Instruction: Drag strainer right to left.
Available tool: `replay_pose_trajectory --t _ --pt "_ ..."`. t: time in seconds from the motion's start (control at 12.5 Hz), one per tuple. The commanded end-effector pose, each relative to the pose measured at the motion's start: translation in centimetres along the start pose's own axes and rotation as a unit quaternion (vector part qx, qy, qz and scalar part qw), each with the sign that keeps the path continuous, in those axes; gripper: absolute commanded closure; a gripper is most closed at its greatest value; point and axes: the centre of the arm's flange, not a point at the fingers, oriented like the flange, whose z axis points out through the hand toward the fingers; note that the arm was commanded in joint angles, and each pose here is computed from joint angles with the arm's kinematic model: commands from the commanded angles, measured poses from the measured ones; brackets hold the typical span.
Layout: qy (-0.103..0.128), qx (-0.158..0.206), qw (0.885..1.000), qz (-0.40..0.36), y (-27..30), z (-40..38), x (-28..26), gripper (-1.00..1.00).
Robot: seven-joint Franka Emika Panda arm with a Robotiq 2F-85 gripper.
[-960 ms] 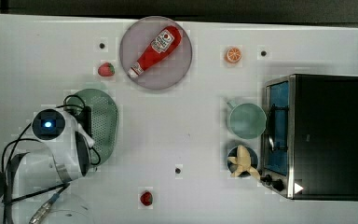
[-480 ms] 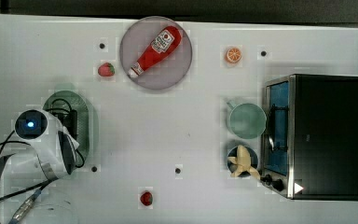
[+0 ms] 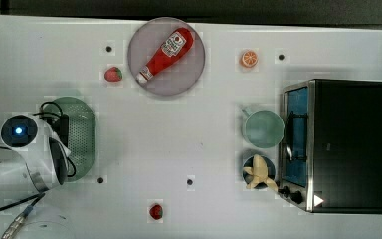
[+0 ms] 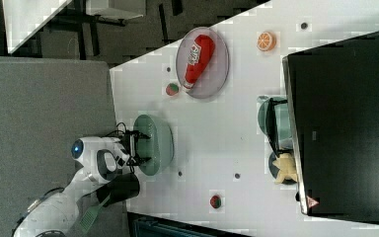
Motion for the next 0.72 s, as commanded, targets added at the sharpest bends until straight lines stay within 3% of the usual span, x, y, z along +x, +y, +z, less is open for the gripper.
replay_pose_trajectory --t 0.08,0.48,0.56,0.72 --pt "-0.003 0.020 1.000 -0.021 -0.3 -3.1 -1.7 -1.00" --pt "0.017 0.033 0.987 -0.155 -3.2 -20.4 4.5 -1.00" --pt "0.024 0.041 0.982 -0.184 -3.9 -24.7 7.1 -1.00" --pt "0.060 0.057 0.962 -0.261 -4.5 -32.8 13.5 -1.00"
